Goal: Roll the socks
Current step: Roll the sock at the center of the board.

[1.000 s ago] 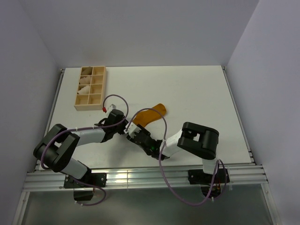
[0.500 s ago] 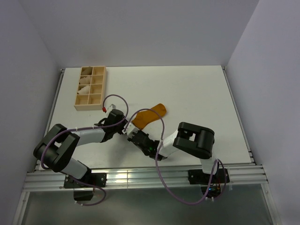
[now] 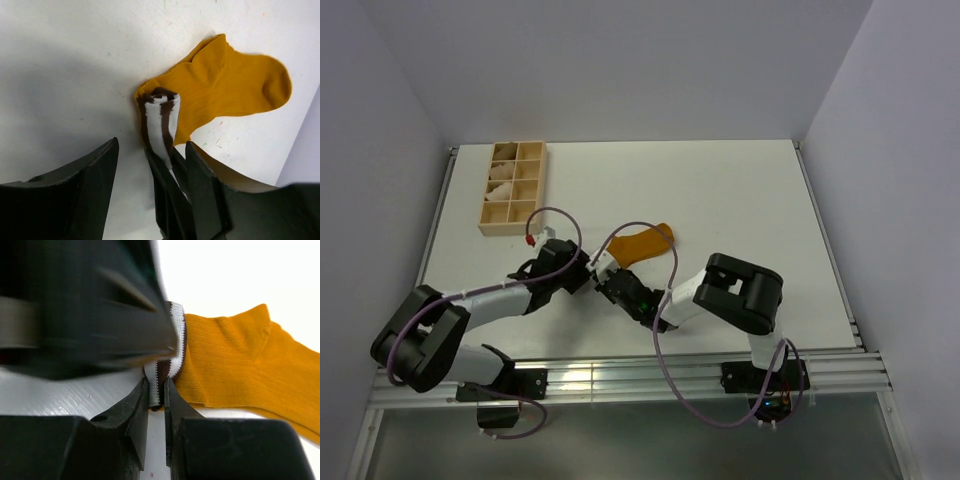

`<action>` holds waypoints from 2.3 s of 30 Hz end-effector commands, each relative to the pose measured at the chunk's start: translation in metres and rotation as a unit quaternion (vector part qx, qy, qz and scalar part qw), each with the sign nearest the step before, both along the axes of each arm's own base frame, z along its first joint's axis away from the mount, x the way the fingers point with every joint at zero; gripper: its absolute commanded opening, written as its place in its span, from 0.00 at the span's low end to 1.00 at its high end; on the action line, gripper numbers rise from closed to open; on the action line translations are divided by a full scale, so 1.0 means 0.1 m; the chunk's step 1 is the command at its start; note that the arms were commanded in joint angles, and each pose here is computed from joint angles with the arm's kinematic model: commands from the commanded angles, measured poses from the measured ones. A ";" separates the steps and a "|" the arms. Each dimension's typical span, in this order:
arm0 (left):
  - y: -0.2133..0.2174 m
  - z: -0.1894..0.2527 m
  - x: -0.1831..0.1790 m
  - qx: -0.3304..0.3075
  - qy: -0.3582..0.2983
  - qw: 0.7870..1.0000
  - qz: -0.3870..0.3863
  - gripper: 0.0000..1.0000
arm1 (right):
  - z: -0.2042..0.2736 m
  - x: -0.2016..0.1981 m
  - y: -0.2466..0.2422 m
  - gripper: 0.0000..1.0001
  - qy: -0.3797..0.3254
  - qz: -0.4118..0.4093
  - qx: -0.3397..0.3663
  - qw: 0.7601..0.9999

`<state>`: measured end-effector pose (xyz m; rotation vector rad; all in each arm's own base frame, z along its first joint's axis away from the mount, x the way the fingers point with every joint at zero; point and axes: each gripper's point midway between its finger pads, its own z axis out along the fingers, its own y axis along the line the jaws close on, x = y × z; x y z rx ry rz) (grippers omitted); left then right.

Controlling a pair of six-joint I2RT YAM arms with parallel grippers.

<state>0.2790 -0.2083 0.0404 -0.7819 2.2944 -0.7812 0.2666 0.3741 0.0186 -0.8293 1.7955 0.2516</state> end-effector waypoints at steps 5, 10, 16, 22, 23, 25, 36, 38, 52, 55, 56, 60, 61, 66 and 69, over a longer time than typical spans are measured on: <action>0.24 0.27 0.06 -0.018 -0.055 0.997 0.056 0.65 | -0.34 -0.14 -0.13 0.00 0.155 0.026 0.033 0.987; 0.25 0.34 0.08 -0.020 -0.081 0.995 0.050 0.65 | -0.36 -0.11 -0.15 0.00 0.251 0.038 0.095 0.962; 0.19 0.29 0.11 -0.012 -0.081 0.996 0.030 0.65 | -0.29 -0.13 -0.15 0.00 0.339 0.056 0.177 0.922; 0.07 0.18 0.14 -0.012 -0.066 0.998 0.006 0.64 | -0.18 -0.14 -0.18 0.00 0.414 0.066 0.261 0.870; 0.06 0.15 0.15 -0.012 -0.065 0.998 0.005 0.64 | -0.15 -0.13 -0.17 0.00 0.423 0.065 0.281 0.859; 0.03 0.15 0.17 -0.016 -0.066 0.998 0.000 0.63 | -0.14 -0.08 -0.22 0.00 0.436 0.062 0.296 0.847; -0.07 0.08 0.24 -0.020 -0.067 0.997 -0.014 0.60 | -0.17 -0.09 -0.22 0.00 0.494 0.064 0.334 0.800; -0.08 0.03 0.24 -0.016 -0.060 0.998 -0.015 0.58 | -0.15 -0.09 -0.21 0.00 0.500 0.068 0.344 0.791; -0.11 -0.23 0.23 -0.007 -0.028 0.999 -0.022 0.32 | -0.12 -0.06 -0.23 0.00 0.520 0.066 0.364 0.770; -0.10 -0.26 0.22 0.000 -0.021 1.000 -0.019 0.18 | -0.12 -0.05 -0.23 0.00 0.518 0.064 0.359 0.774; -0.10 -0.27 0.22 0.004 -0.020 1.000 -0.019 0.14 | -0.14 -0.05 -0.24 0.00 0.521 0.061 0.356 0.773; -0.09 -0.28 0.25 0.017 -0.012 1.000 -0.017 0.03 | -0.12 -0.02 -0.28 0.12 0.508 0.049 0.347 0.787; -0.07 -0.31 0.23 0.025 -0.003 1.000 -0.017 0.02 | -0.04 0.01 -0.28 0.16 0.489 0.054 0.344 0.799; -0.09 -0.28 0.28 0.036 0.002 0.999 -0.017 0.00 | 0.10 0.13 -0.47 0.39 0.418 0.011 0.305 0.855; -0.09 -0.28 0.30 0.041 0.006 0.999 -0.018 0.00 | 0.25 0.22 -0.62 0.46 0.346 -0.017 0.255 0.903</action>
